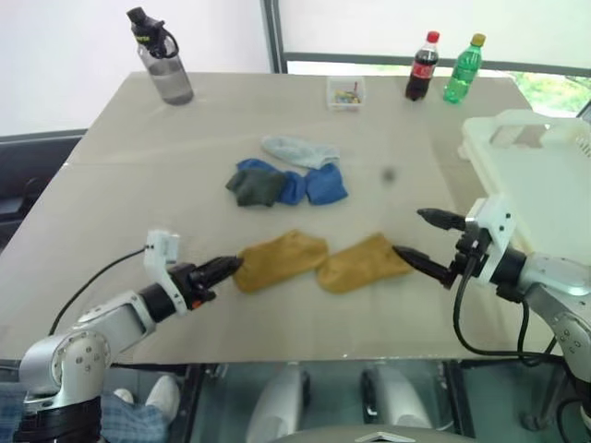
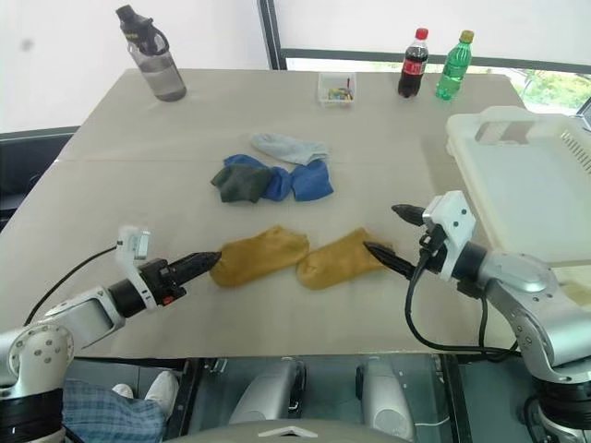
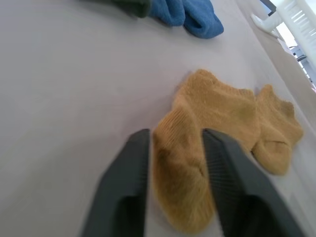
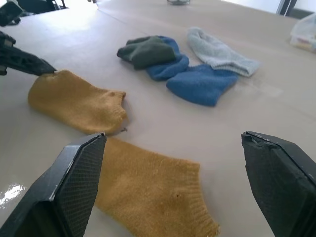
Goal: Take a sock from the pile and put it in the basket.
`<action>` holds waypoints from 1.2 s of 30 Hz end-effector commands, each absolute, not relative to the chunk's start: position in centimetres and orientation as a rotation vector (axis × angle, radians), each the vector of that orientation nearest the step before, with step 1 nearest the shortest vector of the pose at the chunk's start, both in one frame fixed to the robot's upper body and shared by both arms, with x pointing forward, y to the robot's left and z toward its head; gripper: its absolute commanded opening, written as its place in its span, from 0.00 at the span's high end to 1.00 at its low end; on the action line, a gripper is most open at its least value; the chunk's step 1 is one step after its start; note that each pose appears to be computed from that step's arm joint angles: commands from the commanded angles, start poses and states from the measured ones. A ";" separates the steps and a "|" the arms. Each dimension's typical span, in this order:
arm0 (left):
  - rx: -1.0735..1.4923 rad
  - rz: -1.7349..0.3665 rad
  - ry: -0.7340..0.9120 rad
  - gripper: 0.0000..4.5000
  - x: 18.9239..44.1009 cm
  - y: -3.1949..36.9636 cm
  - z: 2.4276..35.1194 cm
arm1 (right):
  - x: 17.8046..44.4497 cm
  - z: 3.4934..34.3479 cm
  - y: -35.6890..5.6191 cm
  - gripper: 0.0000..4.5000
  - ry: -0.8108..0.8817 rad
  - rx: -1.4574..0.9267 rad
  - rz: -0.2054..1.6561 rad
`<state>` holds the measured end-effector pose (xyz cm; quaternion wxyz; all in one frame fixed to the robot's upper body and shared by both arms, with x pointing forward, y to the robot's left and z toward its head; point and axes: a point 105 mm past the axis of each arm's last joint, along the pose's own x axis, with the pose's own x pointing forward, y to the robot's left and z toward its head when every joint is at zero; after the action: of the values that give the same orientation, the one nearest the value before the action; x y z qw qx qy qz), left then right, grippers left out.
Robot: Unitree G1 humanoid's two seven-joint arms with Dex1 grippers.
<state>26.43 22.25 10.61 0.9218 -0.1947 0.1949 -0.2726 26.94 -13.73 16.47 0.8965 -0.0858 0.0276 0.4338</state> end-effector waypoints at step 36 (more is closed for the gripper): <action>-0.324 -0.556 0.493 0.00 25.5 22.6 8.2 | 30.4 11.9 0.9 0.97 0.419 -0.217 1.125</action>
<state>26.07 22.37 9.55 0.9240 -0.1517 0.2089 -0.2819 30.53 0.22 10.57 0.8201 -0.0948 0.2237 0.5180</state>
